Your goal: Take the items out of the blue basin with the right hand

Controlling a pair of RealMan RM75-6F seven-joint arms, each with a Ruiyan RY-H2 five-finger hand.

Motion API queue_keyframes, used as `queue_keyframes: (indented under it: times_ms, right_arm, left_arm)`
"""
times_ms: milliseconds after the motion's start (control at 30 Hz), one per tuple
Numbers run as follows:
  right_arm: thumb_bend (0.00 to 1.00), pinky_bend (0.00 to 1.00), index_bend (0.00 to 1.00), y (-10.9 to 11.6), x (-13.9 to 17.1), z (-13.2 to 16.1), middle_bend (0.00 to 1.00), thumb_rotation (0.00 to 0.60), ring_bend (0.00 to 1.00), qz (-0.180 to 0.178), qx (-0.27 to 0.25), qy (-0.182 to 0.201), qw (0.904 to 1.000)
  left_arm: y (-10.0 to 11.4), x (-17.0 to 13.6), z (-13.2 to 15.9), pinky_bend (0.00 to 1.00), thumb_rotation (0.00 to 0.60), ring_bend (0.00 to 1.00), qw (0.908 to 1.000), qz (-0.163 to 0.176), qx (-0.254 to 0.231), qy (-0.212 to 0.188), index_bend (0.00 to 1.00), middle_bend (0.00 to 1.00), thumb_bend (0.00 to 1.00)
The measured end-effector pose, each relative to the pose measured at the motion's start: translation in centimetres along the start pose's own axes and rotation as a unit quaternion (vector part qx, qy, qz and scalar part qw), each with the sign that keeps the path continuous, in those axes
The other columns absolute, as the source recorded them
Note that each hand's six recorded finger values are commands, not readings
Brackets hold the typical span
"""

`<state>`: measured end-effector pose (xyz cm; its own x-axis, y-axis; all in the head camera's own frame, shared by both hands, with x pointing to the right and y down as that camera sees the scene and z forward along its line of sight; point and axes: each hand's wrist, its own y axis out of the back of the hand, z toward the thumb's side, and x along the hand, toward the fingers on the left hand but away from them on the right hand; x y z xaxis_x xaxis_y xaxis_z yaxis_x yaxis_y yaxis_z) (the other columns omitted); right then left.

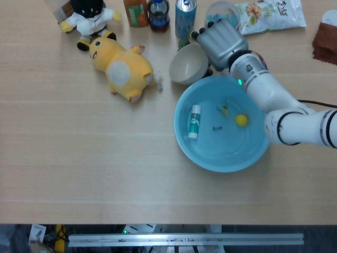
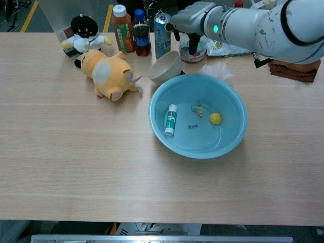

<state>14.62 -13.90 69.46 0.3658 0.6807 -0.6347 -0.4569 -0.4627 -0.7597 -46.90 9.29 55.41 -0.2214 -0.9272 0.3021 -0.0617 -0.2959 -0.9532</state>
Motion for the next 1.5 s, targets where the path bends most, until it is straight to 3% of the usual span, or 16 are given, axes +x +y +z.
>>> queue_keyframes:
  times_ms: [267, 567, 900, 1167, 1500]
  right_arm:
    - [0.33, 0.34, 0.2, 1.0, 1.9, 0.8, 0.29, 0.6, 0.22, -0.015, 0.001, 0.034, 0.9993]
    - [0.29, 0.5, 0.31, 1.6, 6.6, 2.3, 0.38, 0.6, 0.29, -0.028, 0.022, 0.106, 0.9937]
    - [0.29, 0.5, 0.31, -2.6, 9.2, 4.2, 0.38, 0.6, 0.3, 0.034, 0.062, 0.169, 0.9831]
    - [0.28, 0.5, 0.31, -5.6, 8.6, 6.7, 0.38, 0.6, 0.29, 0.066, 0.087, 0.196, 0.9746]
    - [0.28, 0.48, 0.31, -7.7, 7.6, 9.5, 0.36, 0.6, 0.26, 0.086, 0.124, 0.21, 0.966]
  left_arm:
    - [0.0, -0.1, 0.0, 0.26, 0.6, 0.25, 1.0, 0.002, -0.002, 0.0, 0.26, 0.26, 0.37]
    - [-0.4, 0.1, 0.3, 0.26, 0.6, 0.25, 1.0, -0.005, -0.001, -0.007, 0.26, 0.26, 0.37]
    - [-0.4, 0.4, 0.9, 0.26, 0.6, 0.25, 0.9999, -0.006, -0.001, -0.013, 0.26, 0.26, 0.37]
    - [-0.5, 0.3, 0.8, 0.26, 0.6, 0.25, 0.9999, -0.008, 0.001, -0.013, 0.26, 0.26, 0.37]
    - [-0.4, -0.2, 0.0, 0.26, 0.6, 0.25, 1.0, -0.006, 0.001, -0.002, 0.26, 0.26, 0.37]
